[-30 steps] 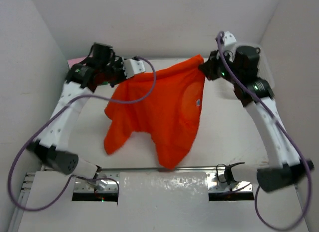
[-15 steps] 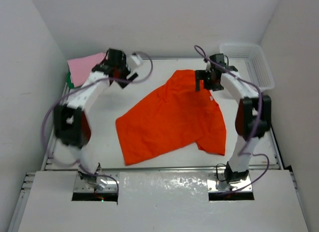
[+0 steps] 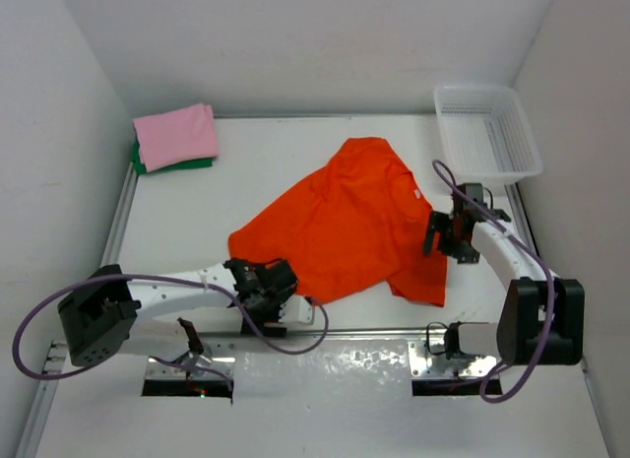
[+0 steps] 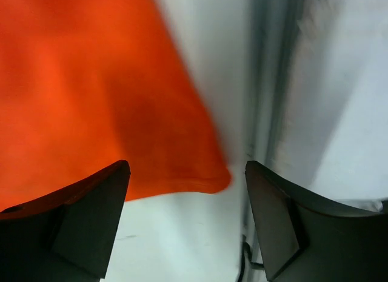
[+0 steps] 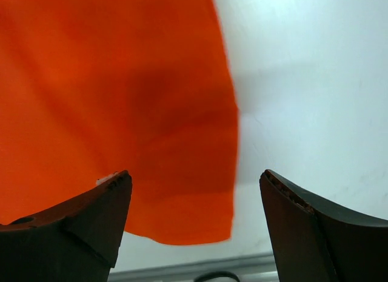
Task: Fold and stack the t-shirts
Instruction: Flatten out the tshirt
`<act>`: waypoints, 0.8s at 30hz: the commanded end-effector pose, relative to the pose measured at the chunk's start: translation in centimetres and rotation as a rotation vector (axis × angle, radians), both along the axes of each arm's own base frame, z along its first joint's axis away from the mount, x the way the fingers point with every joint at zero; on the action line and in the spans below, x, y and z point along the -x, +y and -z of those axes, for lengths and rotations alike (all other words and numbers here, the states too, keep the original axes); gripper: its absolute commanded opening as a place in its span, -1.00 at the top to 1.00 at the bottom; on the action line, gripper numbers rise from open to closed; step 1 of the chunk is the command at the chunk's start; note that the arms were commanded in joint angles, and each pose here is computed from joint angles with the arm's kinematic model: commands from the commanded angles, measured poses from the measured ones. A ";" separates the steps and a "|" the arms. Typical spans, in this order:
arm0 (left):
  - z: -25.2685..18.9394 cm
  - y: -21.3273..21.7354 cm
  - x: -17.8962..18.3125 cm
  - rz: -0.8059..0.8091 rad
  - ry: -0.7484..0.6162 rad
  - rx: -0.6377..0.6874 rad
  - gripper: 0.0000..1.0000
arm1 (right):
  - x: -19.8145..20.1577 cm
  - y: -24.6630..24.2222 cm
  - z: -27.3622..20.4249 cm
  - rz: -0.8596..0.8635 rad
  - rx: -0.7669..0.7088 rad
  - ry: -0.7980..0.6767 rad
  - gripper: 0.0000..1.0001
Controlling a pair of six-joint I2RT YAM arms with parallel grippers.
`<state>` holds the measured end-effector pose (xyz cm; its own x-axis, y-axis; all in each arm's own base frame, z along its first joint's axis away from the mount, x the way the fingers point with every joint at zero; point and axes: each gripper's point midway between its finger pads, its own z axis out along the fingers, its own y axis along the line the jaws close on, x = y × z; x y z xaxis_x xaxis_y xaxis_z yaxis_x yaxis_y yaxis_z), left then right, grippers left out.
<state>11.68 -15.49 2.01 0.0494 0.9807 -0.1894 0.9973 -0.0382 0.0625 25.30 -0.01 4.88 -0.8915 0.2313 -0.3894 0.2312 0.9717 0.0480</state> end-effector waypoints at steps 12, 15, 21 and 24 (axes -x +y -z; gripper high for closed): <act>3.2 2.7 -1.4 -0.074 -0.154 -0.085 -0.18 | 5.4 1.8 5.6 0.118 -0.194 0.119 -0.64; 3.1 2.7 -1.5 -0.087 -0.166 -0.081 0.33 | 8.1 1.1 6.6 0.147 -0.143 0.170 -0.63; 2.7 2.5 -2.3 -0.123 -0.202 -0.074 1.00 | 9.4 2.5 9.3 0.180 -0.218 0.164 0.23; 1.7 2.8 -3.9 -0.185 -0.261 -0.077 1.00 | 9.0 2.6 9.4 0.200 -0.225 0.153 1.00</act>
